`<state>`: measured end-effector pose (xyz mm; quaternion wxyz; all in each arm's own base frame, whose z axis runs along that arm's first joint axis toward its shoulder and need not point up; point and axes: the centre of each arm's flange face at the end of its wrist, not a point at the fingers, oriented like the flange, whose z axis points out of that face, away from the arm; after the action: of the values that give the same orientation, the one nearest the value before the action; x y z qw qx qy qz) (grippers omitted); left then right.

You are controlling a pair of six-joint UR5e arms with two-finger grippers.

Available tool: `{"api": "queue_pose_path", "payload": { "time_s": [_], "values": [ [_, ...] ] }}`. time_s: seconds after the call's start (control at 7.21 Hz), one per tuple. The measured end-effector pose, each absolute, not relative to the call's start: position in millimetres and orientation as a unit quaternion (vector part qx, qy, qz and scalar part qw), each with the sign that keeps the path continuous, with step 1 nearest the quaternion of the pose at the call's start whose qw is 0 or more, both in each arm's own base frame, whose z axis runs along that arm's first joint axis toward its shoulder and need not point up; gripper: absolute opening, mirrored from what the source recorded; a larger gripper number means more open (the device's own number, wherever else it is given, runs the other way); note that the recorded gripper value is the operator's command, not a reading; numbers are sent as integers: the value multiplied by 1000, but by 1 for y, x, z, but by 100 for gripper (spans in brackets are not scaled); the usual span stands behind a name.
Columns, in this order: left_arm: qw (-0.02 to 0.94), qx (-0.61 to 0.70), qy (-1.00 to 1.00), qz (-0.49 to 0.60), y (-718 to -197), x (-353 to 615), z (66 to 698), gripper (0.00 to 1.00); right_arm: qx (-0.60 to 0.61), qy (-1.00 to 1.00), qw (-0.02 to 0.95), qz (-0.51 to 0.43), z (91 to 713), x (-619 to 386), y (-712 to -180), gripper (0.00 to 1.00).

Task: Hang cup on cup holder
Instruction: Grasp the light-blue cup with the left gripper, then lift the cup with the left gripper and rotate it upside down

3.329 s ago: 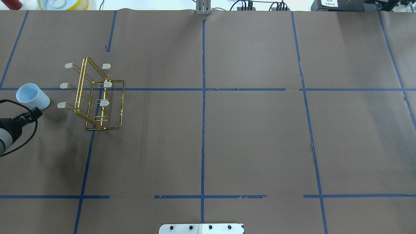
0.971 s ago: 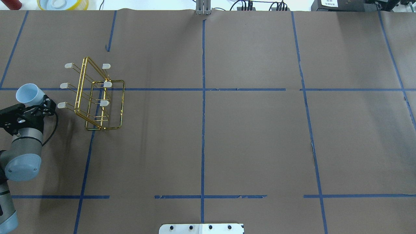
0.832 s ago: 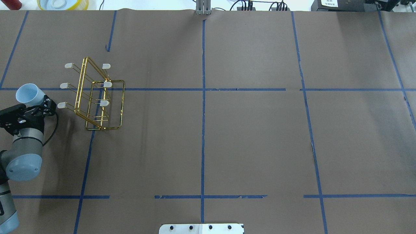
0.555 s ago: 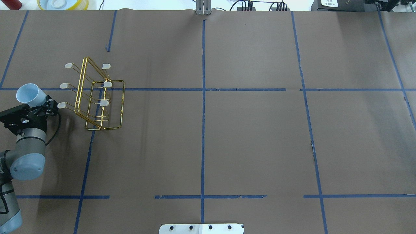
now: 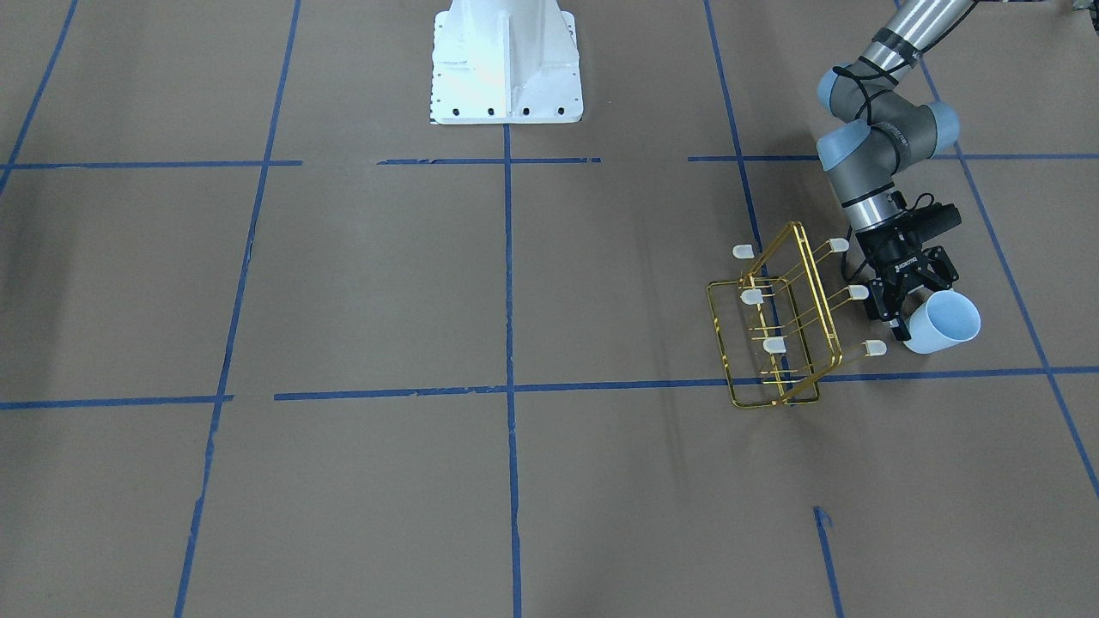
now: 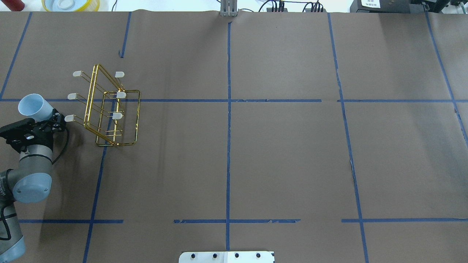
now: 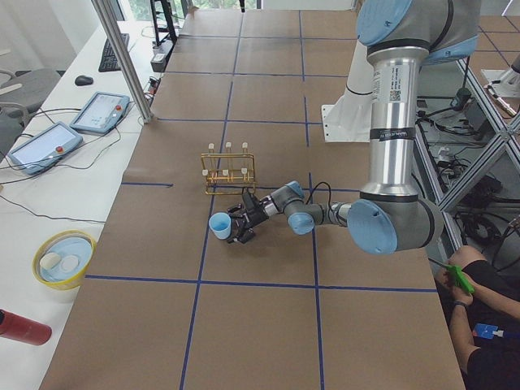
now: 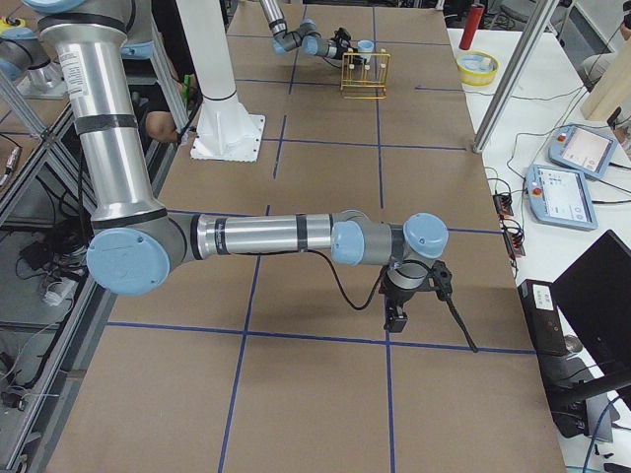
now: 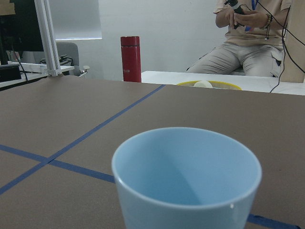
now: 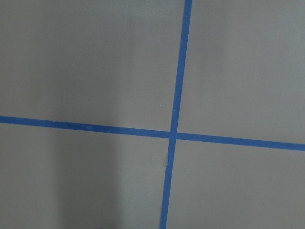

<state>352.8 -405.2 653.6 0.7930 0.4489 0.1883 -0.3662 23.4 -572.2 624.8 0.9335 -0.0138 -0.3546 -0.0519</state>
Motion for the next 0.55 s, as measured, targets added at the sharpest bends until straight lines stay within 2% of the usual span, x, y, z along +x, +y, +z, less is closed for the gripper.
{"api": "queue_pose_path", "payload": {
  "time_s": [0.55],
  "values": [
    [790, 451, 184, -373, -413, 347, 653, 100, -14, -355, 933, -52, 625, 23, -572, 100]
  ]
}}
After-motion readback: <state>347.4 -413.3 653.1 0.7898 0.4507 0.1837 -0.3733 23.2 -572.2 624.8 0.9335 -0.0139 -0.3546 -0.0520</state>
